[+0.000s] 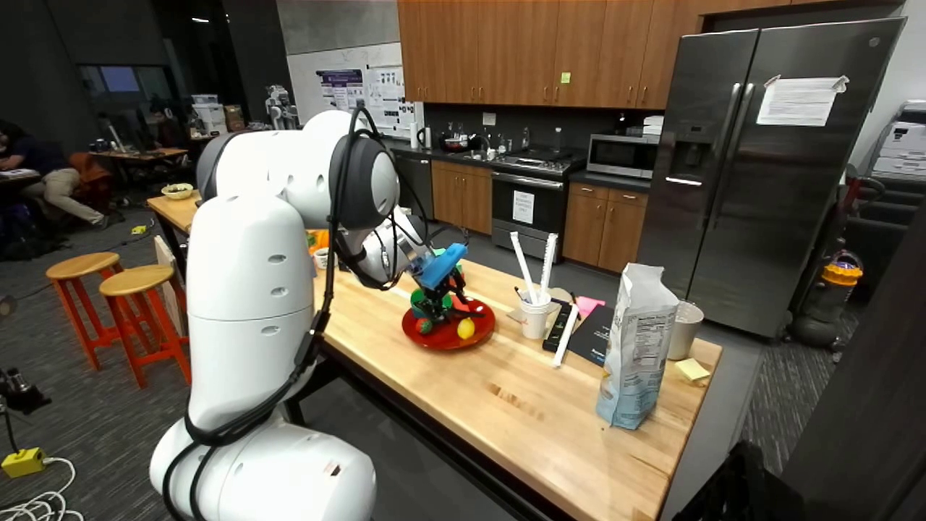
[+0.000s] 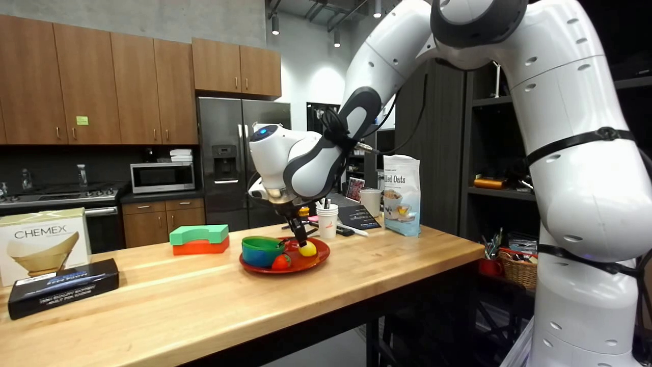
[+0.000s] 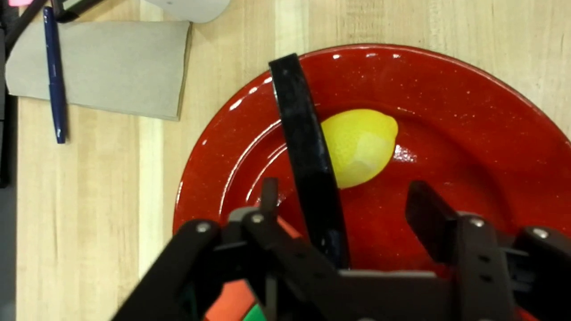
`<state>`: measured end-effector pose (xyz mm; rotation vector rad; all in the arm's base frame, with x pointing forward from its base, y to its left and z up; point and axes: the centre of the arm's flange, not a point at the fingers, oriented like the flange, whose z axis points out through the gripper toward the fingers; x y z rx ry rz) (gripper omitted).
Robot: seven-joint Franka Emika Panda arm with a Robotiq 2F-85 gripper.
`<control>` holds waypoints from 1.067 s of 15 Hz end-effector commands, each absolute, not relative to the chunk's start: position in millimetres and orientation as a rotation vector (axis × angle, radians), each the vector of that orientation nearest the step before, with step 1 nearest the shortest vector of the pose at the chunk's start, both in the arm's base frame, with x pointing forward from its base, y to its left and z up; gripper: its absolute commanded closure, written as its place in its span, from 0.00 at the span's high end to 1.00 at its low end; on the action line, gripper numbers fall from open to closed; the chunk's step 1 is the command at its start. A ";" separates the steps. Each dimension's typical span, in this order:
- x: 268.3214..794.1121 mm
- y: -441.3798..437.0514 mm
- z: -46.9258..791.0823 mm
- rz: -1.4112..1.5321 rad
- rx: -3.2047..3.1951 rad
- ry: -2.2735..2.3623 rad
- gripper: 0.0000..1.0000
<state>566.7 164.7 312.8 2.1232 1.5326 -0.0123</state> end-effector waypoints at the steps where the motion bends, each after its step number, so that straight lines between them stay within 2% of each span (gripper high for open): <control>1: 563.5 162.3 310.5 0.034 2.128 1.517 0.43; 4: 562.9 163.2 309.5 0.042 2.136 1.513 0.18; 7: 562.2 163.7 309.1 0.043 2.146 1.500 0.00; 16: 560.6 164.1 308.6 0.049 2.157 1.456 0.01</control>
